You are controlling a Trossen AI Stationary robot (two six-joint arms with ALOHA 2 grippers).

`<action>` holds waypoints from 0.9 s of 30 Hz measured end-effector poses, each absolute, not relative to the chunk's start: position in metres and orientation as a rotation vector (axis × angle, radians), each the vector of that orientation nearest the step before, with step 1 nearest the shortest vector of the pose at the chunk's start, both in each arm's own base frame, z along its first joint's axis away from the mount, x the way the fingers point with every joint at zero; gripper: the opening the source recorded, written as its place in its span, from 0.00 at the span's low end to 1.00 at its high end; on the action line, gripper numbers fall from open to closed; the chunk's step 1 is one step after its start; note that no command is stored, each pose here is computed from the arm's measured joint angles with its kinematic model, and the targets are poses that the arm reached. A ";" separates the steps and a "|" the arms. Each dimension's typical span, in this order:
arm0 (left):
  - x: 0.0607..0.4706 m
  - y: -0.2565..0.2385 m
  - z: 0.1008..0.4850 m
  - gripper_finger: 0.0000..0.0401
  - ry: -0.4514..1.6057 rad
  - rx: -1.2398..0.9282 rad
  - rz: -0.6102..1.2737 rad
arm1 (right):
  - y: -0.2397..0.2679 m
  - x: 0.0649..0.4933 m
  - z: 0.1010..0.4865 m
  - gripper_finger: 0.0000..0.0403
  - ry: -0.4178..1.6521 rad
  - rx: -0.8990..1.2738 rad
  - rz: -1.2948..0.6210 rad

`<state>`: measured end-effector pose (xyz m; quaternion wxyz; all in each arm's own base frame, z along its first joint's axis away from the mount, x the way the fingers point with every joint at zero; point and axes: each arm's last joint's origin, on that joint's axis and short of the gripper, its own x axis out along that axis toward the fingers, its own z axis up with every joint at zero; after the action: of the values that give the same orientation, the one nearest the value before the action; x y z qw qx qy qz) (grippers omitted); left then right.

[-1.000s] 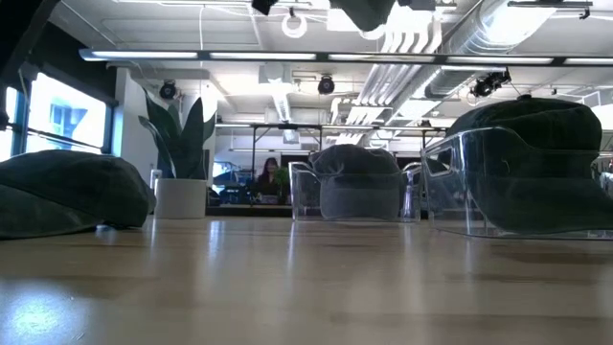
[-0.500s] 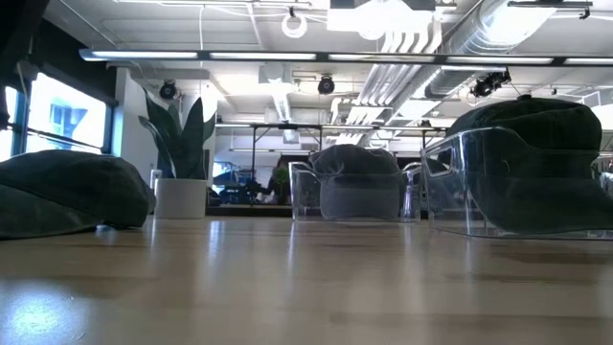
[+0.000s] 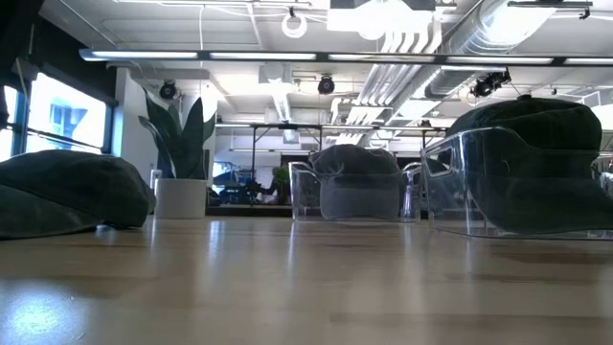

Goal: Pick & Place hat
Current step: Put the gray cap into the top transparent bin

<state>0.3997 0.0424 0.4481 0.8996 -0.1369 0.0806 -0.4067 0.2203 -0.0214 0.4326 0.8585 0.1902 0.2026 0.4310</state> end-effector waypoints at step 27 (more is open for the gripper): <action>0.384 0.037 0.443 0.00 0.305 -0.296 -0.715 | 0.014 0.202 0.429 0.61 0.597 0.437 0.844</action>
<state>0.3838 0.0374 0.4432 0.9148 -0.1435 0.1479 -0.3472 0.2024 0.0142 0.4288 0.8465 0.2074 0.2832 0.4003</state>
